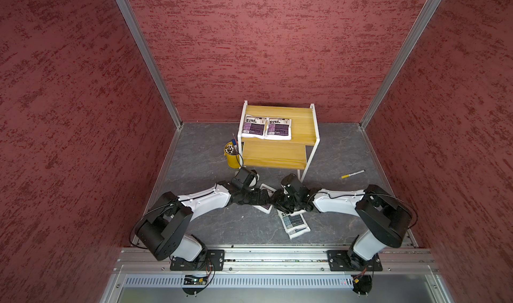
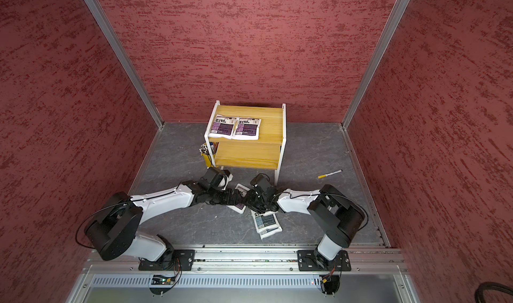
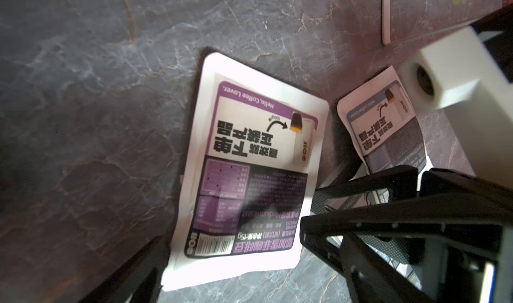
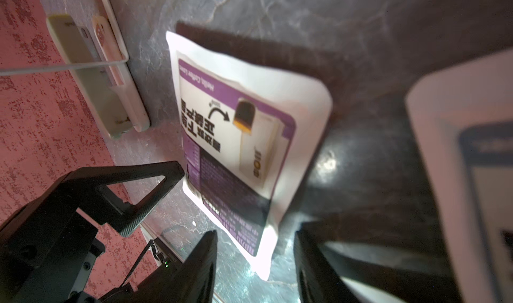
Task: Place the bagged coffee beans on the shelf by color
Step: Pick up the bagged coffee beans at the center of the board.
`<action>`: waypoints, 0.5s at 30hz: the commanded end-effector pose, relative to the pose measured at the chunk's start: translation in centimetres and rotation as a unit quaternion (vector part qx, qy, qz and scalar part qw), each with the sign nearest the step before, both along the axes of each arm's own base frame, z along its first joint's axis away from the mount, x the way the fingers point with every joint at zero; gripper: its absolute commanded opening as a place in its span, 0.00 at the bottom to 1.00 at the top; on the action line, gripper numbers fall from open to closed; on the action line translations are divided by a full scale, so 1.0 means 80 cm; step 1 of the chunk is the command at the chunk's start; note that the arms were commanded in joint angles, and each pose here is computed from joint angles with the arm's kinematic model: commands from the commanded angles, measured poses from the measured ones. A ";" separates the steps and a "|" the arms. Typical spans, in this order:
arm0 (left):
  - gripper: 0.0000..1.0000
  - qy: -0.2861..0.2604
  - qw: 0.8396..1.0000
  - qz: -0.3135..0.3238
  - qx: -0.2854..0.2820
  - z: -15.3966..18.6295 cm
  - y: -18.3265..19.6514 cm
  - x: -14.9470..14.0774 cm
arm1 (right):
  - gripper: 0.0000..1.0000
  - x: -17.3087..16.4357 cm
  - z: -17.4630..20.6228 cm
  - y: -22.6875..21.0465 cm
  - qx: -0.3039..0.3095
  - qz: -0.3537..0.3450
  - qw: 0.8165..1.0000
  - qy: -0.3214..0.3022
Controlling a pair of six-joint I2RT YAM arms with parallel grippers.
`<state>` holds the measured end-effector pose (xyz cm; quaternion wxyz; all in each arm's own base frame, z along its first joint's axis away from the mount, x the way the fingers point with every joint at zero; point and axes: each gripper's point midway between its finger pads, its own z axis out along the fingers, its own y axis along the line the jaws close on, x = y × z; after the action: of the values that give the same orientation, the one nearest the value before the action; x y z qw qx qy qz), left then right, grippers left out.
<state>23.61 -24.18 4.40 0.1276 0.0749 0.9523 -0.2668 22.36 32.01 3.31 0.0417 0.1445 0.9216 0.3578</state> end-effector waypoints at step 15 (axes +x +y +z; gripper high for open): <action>1.00 0.041 0.997 -0.053 -0.039 -0.010 -0.033 -0.012 | 0.44 0.010 -0.031 0.027 0.038 0.011 0.999 -0.006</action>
<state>25.24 -24.05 4.14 0.1274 0.0594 0.9533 -0.2674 24.41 32.98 3.25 0.0554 0.1543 0.9066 0.3889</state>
